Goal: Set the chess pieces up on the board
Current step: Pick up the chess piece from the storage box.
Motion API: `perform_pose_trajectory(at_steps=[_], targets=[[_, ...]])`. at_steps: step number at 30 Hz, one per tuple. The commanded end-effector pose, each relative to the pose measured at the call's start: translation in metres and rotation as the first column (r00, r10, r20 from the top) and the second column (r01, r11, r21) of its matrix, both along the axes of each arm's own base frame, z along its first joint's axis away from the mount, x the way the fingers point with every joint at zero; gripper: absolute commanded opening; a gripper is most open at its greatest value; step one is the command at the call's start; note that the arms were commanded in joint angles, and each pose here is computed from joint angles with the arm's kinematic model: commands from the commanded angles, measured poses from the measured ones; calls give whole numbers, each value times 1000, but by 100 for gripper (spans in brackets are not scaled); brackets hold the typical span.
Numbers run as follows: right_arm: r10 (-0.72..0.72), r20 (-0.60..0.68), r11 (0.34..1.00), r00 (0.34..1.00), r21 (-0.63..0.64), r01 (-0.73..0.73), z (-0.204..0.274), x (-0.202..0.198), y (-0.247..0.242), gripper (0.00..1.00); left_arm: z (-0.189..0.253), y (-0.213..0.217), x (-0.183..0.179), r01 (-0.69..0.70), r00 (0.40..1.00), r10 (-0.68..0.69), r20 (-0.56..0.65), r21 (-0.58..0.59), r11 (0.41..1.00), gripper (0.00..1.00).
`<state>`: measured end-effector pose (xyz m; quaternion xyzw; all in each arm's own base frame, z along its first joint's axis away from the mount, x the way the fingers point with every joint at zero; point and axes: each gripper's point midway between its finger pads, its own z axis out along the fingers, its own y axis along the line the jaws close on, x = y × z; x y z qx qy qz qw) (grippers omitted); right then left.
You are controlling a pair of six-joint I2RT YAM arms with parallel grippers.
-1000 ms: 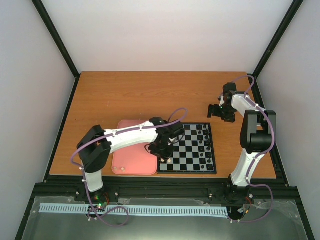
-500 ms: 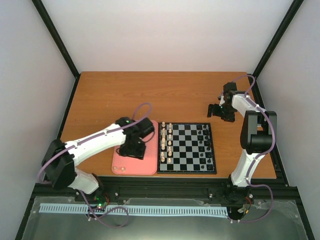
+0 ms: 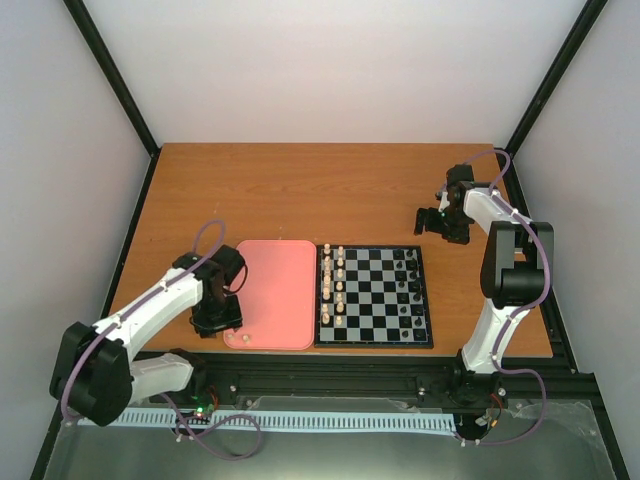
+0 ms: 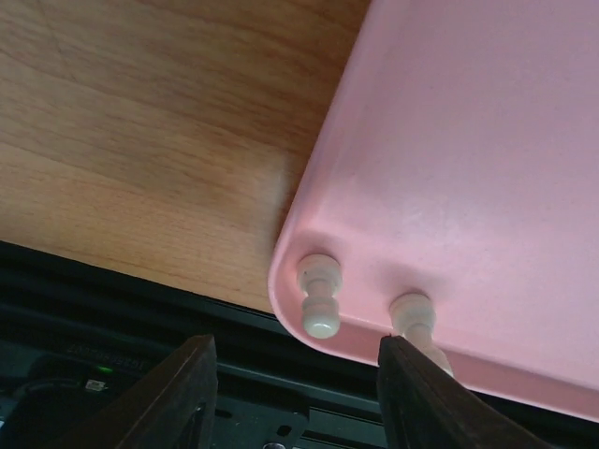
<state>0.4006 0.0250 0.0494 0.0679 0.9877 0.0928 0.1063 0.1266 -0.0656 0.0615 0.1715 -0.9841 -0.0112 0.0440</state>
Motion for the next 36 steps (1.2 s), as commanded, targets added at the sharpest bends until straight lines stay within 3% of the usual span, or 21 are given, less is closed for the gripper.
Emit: perform_pose_trajectory(at_steps=[1,19,36], targets=[[13,10,1000,1000,2,-13,2,5,3,100,-9,-9,6,-42,999,41,-17,-76,996,50],[15,-22,1000,1000,4,-15,-11,4,3,100,-21,-17,-1,-54,993,41,-113,-116,992,29],[14,-28,1000,1000,-10,-14,-13,2,1,100,-28,-17,-3,-42,990,26,-139,-111,993,28]])
